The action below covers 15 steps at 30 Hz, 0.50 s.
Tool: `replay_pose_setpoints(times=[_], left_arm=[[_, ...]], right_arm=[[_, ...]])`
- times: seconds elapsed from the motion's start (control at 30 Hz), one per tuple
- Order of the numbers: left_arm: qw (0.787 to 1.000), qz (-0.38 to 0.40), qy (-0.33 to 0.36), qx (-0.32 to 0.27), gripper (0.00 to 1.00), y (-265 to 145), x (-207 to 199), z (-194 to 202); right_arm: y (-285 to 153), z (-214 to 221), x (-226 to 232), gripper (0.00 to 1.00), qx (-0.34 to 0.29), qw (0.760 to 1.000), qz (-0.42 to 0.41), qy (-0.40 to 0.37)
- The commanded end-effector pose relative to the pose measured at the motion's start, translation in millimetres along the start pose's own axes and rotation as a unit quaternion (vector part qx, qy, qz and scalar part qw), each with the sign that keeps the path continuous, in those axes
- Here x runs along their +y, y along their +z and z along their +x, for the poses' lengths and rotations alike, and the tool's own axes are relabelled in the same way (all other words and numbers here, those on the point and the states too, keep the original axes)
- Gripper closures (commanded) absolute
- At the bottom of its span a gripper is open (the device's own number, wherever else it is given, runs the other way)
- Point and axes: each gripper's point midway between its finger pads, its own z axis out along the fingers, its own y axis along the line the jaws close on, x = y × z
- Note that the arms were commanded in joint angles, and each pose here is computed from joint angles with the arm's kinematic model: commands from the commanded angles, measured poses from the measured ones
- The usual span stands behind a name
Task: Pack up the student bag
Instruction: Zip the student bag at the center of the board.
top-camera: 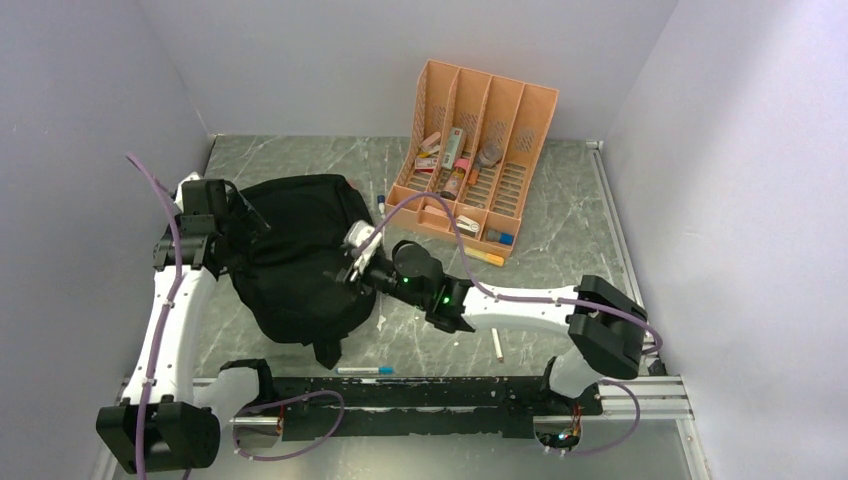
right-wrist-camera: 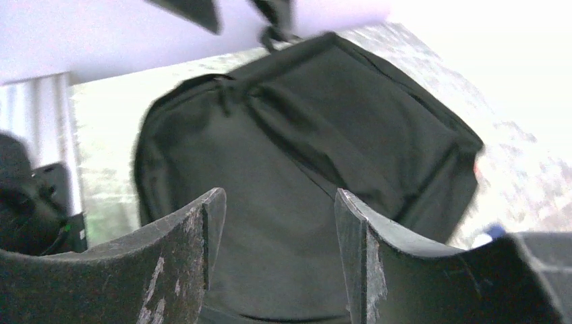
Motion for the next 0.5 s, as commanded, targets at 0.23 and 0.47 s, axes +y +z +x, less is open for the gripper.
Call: replay_pose_setpoints(times=[0.23, 0.47], left_arm=[[0.999, 0.025, 0.021, 0.026, 0.05, 14.8, -11.8, 17.2], [0.998, 0.012, 0.025, 0.054, 0.06, 30.4, -4.0, 38.7]], right_arm=[[-37.1, 88.5, -128.6, 0.35, 0.156, 0.91, 0.264, 0.278], [-42.3, 127.4, -133.9, 0.35, 0.201, 0.887, 0.244, 0.336]])
